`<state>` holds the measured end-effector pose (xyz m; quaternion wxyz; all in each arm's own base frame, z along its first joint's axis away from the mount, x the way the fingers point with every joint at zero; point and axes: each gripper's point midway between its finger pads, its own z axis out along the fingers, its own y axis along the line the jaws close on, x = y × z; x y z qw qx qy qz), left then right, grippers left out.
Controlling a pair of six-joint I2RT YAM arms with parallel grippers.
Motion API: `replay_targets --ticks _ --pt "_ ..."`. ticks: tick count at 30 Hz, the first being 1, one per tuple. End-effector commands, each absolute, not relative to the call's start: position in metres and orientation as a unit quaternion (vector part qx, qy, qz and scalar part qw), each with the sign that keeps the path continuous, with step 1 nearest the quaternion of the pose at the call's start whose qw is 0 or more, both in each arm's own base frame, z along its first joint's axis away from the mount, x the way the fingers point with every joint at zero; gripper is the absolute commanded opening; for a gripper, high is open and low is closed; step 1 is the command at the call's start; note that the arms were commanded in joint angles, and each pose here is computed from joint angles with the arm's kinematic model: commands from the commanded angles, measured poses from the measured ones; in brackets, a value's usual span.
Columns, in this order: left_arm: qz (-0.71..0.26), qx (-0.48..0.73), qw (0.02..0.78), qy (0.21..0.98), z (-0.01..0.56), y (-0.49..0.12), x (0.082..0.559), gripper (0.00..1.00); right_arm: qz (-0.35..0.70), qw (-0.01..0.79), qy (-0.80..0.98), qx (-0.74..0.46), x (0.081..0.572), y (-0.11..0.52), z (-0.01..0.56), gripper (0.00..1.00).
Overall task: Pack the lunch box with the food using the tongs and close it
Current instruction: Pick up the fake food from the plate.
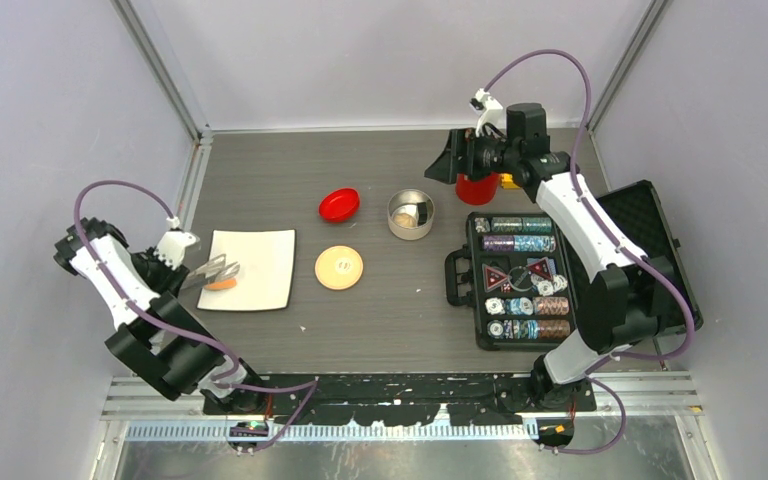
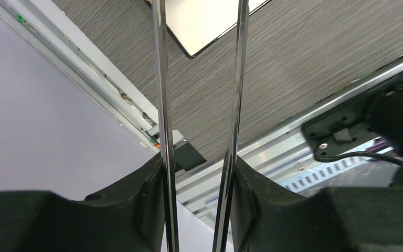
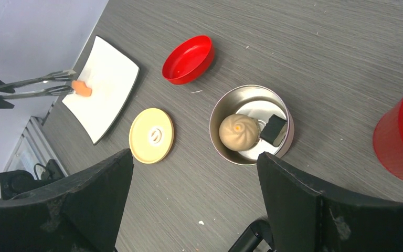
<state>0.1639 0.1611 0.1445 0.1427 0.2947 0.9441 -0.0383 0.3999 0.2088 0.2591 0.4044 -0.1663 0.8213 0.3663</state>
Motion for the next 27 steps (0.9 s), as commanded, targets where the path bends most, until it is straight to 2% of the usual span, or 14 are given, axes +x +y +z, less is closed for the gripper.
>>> replay_targets --ticks 1,8,19,27 --pt "0.013 0.361 0.120 0.925 0.138 0.189 0.168 0.42 0.354 0.441 0.803 -0.189 0.394 0.206 0.282 0.92" --pt "0.000 0.386 0.114 0.915 0.128 0.194 0.173 0.41 0.352 0.440 0.804 -0.191 0.391 0.204 0.281 0.92" --pt "0.032 0.405 0.106 0.908 0.121 0.212 0.181 0.45 0.346 0.441 0.805 -0.195 0.386 0.201 0.281 0.92" --pt "-0.002 0.419 0.096 0.903 0.123 0.205 0.176 0.45 0.343 0.440 0.807 -0.194 0.385 0.199 0.280 0.92"
